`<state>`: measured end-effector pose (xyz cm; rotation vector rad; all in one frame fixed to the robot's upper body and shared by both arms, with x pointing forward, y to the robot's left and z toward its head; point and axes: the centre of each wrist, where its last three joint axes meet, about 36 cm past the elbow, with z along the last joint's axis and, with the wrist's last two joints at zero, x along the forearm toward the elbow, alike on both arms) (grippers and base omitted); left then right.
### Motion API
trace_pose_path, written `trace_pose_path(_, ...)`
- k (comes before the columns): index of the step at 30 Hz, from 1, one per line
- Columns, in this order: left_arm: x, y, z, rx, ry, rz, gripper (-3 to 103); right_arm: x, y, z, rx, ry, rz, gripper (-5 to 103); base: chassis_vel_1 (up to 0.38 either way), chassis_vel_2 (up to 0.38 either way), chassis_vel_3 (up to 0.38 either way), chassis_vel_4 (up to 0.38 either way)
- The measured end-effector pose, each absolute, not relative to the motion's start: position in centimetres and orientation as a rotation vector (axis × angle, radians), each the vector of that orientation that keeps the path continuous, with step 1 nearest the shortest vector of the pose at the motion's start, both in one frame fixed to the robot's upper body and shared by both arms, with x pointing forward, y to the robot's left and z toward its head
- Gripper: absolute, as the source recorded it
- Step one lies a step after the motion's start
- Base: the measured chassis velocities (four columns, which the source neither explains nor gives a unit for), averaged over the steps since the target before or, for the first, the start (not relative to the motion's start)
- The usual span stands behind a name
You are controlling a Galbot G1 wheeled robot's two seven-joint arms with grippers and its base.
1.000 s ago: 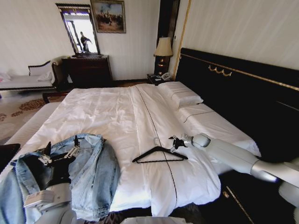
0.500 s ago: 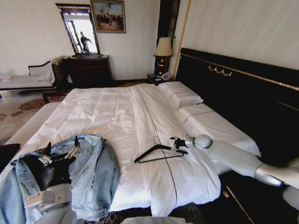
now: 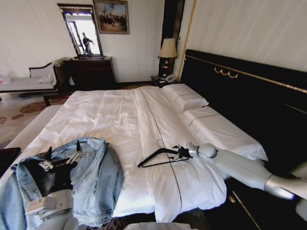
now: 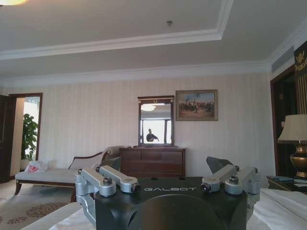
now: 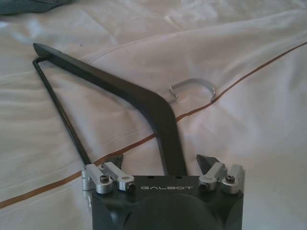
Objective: Pick up the clothes from the bed and hang them on the clothes hanger.
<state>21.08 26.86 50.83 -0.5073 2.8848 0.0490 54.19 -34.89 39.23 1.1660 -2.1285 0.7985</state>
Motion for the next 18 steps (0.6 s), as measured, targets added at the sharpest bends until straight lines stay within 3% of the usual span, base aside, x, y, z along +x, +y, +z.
trace_pose_path(4,21.07,26.85,50.82,-0.508,2.885,0.052,100,53.97,-35.13,38.81,1.152,-2.121,0.797,67,0.000,0.000,0.000,0.000)
trace_pose_path(6,21.08,26.84,50.82,-0.508,2.885,0.053,100,53.99,-35.21,38.80,1.149,-2.122,0.797,67,0.000,0.000,0.000,0.000)
trace_pose_path(9,21.16,26.79,50.85,-0.506,2.882,0.054,100,54.12,-35.46,38.92,1.138,-2.128,0.801,51,0.000,0.000,0.000,0.000)
trace_pose_path(12,21.19,26.76,50.86,-0.505,2.881,0.054,100,54.17,-35.49,39.00,1.135,-2.134,0.803,45,0.000,0.000,0.000,0.000)
trace_pose_path(13,21.20,26.75,50.86,-0.505,2.881,0.054,100,54.24,-35.52,39.14,1.129,-2.146,0.806,35,0.000,0.000,0.000,0.000)
trace_pose_path(15,21.20,26.75,50.86,-0.505,2.880,0.054,100,54.25,-35.52,39.17,1.128,-2.149,0.806,35,0.000,0.000,0.000,0.000)
trace_pose_path(18,21.21,26.76,50.86,-0.505,2.880,0.055,100,53.98,-35.52,39.52,1.128,-2.182,0.811,20,0.000,0.000,0.000,0.000)
